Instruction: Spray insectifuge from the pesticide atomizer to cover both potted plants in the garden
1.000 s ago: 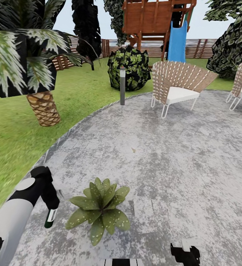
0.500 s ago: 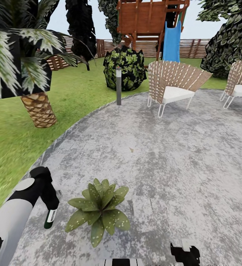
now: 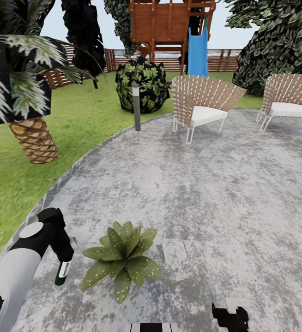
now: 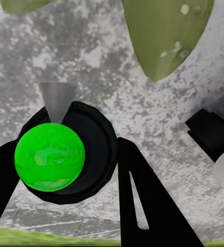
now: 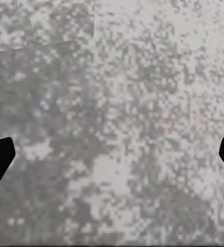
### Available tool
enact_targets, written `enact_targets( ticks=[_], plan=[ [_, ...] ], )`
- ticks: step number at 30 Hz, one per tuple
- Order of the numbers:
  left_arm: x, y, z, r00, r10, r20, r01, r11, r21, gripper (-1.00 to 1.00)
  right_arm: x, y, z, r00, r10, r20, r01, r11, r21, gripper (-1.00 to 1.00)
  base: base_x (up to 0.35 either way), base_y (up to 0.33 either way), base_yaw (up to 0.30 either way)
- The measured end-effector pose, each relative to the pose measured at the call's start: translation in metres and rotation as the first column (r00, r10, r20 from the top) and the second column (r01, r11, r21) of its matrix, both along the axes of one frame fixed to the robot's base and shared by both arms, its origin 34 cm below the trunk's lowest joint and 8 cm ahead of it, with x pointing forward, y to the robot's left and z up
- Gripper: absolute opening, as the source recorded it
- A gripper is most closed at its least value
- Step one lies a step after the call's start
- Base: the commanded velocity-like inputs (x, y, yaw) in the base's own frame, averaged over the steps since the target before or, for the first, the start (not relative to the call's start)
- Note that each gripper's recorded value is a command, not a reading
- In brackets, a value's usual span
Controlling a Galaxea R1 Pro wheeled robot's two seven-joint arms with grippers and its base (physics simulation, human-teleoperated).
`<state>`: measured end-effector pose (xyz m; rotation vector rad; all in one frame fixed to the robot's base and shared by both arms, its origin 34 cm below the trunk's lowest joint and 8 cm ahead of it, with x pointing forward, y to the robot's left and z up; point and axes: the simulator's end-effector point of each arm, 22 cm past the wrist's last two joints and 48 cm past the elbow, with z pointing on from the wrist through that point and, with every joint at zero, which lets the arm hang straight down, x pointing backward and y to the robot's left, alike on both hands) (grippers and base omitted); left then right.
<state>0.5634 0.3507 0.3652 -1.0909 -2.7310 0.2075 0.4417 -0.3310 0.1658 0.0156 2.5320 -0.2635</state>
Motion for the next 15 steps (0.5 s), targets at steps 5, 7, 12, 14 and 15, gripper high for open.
enact_targets(
  ticks=[5, 7, 12, 14, 15],
  plan=[
    [0.0001, -0.0001, -0.0001, 1.0, -0.001, 0.0, 0.001, 1.0, 0.0, -1.0, 0.0, -0.0018, 0.0002, 1.0, -0.001, 0.0, 0.001, 1.0, -0.002, 1.0, 0.028, 0.063, -0.106],
    [0.0, -0.0003, -0.0003, 1.0, -0.001, 0.0, 0.001, 1.0, -0.001, -1.0, -0.0001, -0.0022, 0.0003, 1.0, 0.0, 0.0, 0.0, 1.0, -0.002, 1.0, 0.002, 0.004, -0.265],
    [-0.0005, 0.0013, -0.0002, 1.0, 0.001, -0.001, -0.001, 1.0, -0.003, -1.0, -0.0001, -0.0024, 0.0002, 1.0, 0.0, 0.0, 0.0, 1.0, -0.003, 1.0, -0.001, 0.002, -0.28],
    [-0.0012, 0.0056, 0.0, 1.0, 0.007, -0.002, -0.007, 1.0, 0.001, -1.0, -0.0002, -0.0023, 0.0001, 1.0, 0.0, 0.0, 0.0, 1.0, -0.002, 1.0, -0.096, 0.133, -0.188],
    [-0.0013, 0.0067, 0.0002, 1.0, 0.008, -0.002, -0.008, 1.0, 0.002, -1.0, -0.0001, -0.0022, 0.0001, 1.0, 0.0, 0.0, 0.0, 1.0, -0.002, 1.0, -0.143, 0.2, -0.087]
  ],
)
